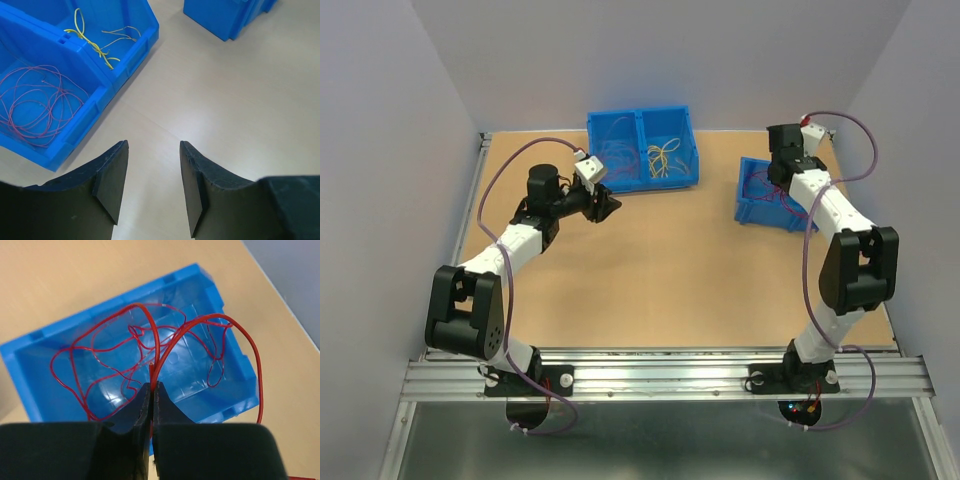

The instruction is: Untangle the cables

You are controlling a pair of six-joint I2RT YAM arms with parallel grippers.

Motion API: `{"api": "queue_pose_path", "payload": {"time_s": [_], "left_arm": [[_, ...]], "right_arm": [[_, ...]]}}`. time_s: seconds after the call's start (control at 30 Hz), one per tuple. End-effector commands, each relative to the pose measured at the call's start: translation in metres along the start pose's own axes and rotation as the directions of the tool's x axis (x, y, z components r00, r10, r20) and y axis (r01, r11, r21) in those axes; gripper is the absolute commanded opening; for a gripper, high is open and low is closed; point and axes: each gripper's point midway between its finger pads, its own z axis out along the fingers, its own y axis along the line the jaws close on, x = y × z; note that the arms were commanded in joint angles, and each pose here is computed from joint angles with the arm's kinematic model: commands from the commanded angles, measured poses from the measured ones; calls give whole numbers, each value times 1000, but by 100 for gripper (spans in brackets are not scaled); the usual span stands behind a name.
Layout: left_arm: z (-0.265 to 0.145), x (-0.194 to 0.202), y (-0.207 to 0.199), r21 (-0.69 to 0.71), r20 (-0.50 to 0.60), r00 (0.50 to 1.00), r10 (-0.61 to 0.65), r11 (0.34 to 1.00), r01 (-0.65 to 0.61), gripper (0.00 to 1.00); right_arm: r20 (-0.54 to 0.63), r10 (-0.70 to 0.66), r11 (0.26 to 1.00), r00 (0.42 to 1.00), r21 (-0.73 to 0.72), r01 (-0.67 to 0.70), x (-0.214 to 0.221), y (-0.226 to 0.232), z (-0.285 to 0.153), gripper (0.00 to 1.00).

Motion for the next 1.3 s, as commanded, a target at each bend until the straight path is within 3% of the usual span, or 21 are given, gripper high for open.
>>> {"api": "queue_pose_path", "payload": {"time_s": [0.0, 0.13, 0.33, 0.6, 0.67, 0.8, 1.27], "left_arm": [[0, -23, -2, 3, 47, 997, 63, 998, -63, 56], [1, -22, -3, 5, 43, 997, 60, 998, -61, 56], [-1, -25, -4, 0, 48, 996, 69, 998, -69, 56], [0, -24, -4, 4, 45, 997, 64, 998, -64, 56], [0, -23, -3, 3, 44, 997, 63, 998, -63, 57], [0, -25, -5, 7, 47, 997, 65, 998, -66, 57], [-2, -27, -6, -1, 52, 996, 72, 997, -72, 57]], "right_arm": [[-12, -21, 1000, 1000, -5, 21, -11, 7, 0, 1], [-32, -45, 998, 998, -42, 44, -11, 26, 14, 0], [-74, -115, 968, 991, -232, 95, -7, 71, 22, 0], [-176, -179, 926, 968, -362, 106, 45, 95, 37, 1], [-155, -158, 911, 975, -404, 84, 45, 100, 35, 1], [-235, -65, 857, 970, -511, -66, 66, 95, 30, 0], [-275, 80, 938, 958, -303, -166, 90, 63, 76, 1]]}}
